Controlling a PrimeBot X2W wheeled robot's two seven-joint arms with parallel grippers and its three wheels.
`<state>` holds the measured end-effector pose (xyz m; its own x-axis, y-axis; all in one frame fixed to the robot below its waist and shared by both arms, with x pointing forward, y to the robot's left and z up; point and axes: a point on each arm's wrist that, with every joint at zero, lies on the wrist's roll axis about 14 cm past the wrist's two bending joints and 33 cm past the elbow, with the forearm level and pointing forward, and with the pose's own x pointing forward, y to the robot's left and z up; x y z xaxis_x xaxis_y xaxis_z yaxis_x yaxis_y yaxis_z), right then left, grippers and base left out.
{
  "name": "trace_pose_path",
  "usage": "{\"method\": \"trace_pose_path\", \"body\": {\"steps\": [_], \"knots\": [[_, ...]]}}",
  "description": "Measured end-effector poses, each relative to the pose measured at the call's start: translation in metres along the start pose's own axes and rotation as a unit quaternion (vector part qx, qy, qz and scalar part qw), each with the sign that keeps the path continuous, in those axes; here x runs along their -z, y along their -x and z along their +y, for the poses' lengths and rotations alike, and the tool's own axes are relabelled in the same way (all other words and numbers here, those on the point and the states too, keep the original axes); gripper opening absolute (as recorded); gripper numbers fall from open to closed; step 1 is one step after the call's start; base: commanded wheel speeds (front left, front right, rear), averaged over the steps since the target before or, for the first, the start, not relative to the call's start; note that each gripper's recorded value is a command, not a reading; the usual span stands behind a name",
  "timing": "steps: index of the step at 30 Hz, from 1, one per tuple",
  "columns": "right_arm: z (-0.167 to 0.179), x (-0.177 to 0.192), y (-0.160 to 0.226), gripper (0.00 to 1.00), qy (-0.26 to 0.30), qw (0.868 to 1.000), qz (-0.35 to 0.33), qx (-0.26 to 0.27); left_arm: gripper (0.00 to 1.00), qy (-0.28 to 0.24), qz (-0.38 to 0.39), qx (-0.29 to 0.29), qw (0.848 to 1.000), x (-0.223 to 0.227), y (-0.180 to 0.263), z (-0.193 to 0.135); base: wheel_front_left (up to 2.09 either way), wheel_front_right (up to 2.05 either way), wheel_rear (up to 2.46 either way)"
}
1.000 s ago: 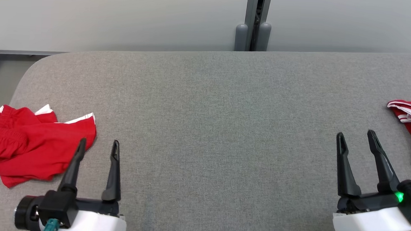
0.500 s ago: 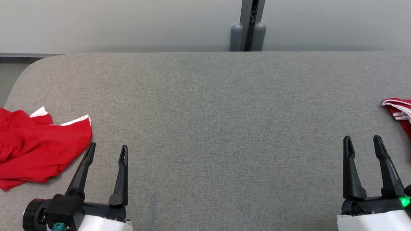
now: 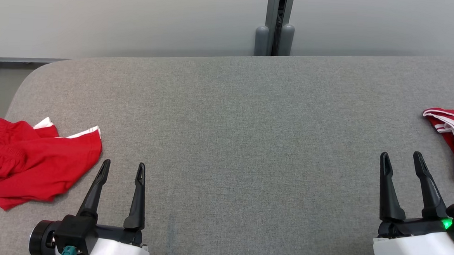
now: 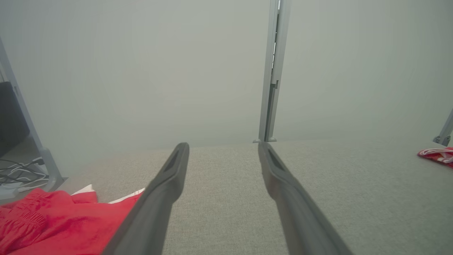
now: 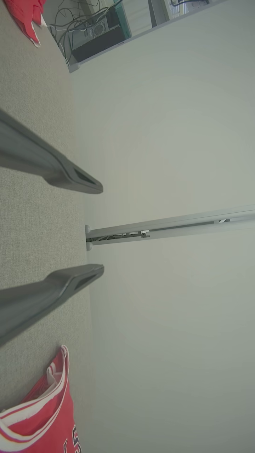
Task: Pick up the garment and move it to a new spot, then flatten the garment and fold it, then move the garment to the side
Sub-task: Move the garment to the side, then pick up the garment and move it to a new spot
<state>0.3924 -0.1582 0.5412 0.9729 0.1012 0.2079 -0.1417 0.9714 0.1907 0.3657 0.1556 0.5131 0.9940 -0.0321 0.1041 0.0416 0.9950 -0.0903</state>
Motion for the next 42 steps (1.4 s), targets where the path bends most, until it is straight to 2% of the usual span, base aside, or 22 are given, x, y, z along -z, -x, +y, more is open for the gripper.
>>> {"method": "trace_pose_path", "body": {"steps": [11, 16, 21, 30, 36, 37, 42], "knots": [[0.011, 0.003, -0.002, 1.00, -0.004, 1.000, 0.004, -0.016, 1.00, 0.000, -0.002, -0.002, 1.000, -0.002, 0.002, 0.001, 0.00, 0.00, 0.00], [0.034, 0.016, -0.008, 1.00, -0.014, 0.999, 0.019, -0.049, 1.00, -0.006, -0.009, -0.015, 1.000, -0.007, 0.006, 0.009, 0.00, 0.00, 0.00], [0.069, 0.033, -0.017, 1.00, -0.023, 0.994, 0.039, -0.102, 1.00, -0.014, -0.012, -0.062, 0.998, -0.013, 0.023, 0.035, 0.00, 0.00, 0.00], [0.156, 0.055, -0.021, 1.00, -0.048, 0.971, 0.066, -0.224, 1.00, -0.034, -0.016, -0.180, 0.983, -0.025, 0.079, 0.095, 0.00, 0.00, 0.00], [0.204, 0.059, -0.016, 1.00, -0.065, 0.952, 0.074, -0.290, 1.00, -0.045, -0.027, -0.250, 0.967, -0.036, 0.121, 0.126, 0.00, 0.00, 0.00], [0.220, 0.061, -0.012, 1.00, -0.071, 0.944, 0.079, -0.311, 1.00, -0.047, -0.029, -0.269, 0.962, -0.038, 0.132, 0.132, 0.00, 0.00, 0.00], [0.243, 0.064, -0.009, 1.00, -0.081, 0.932, 0.083, -0.343, 1.00, -0.049, -0.036, -0.294, 0.954, -0.045, 0.140, 0.140, 0.00, 0.00, 0.00]]}}
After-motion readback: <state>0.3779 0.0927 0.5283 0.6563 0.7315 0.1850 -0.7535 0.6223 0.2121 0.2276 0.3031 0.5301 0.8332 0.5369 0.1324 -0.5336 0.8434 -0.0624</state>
